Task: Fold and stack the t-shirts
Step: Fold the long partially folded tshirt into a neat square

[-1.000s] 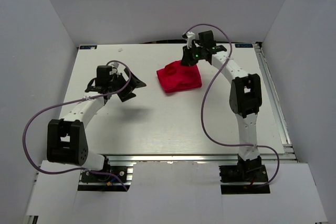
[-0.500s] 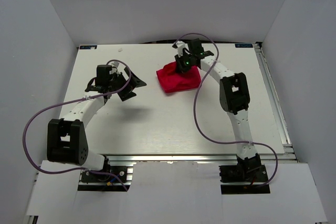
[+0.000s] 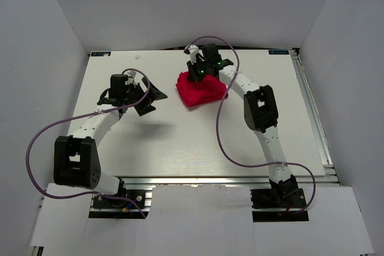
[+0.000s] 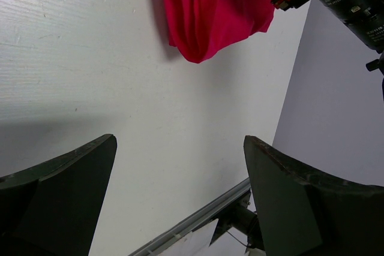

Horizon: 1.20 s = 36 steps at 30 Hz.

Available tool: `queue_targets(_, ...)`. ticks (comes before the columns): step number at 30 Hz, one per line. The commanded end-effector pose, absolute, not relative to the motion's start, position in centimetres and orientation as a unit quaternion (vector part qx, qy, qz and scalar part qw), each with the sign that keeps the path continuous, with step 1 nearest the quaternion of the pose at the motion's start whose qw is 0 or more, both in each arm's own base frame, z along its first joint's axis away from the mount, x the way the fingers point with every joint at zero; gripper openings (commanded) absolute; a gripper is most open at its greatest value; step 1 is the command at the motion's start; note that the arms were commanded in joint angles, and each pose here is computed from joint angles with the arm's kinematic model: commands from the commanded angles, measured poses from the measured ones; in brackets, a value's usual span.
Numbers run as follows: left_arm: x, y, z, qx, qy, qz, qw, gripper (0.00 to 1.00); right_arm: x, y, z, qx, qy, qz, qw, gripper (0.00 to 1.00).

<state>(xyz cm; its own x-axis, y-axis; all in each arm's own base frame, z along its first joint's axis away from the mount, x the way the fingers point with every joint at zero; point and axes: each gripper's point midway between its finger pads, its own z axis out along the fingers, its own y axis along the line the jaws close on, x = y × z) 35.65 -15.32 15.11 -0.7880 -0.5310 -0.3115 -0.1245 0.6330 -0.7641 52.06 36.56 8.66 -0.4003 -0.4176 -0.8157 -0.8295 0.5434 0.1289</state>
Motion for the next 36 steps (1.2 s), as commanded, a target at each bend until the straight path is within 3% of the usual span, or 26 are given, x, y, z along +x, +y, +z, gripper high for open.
queue_targets(1,35.3,-15.4,16.4,-0.181,0.858,-0.395,0.276,0.98,52.5,37.0,9.0,-0.387,0.784,0.282,0.396,0.08)
queue_targets(13,35.7,-15.5,17.1,-0.177,0.856,-0.397,0.28,0.98,53.8,37.2,8.6,-0.368,0.786,0.274,0.414,0.09)
queue_targets(36,36.0,-15.5,17.6,-0.181,0.855,-0.398,0.278,0.98,49.1,44.9,9.4,-0.39,0.743,0.378,0.391,0.11)
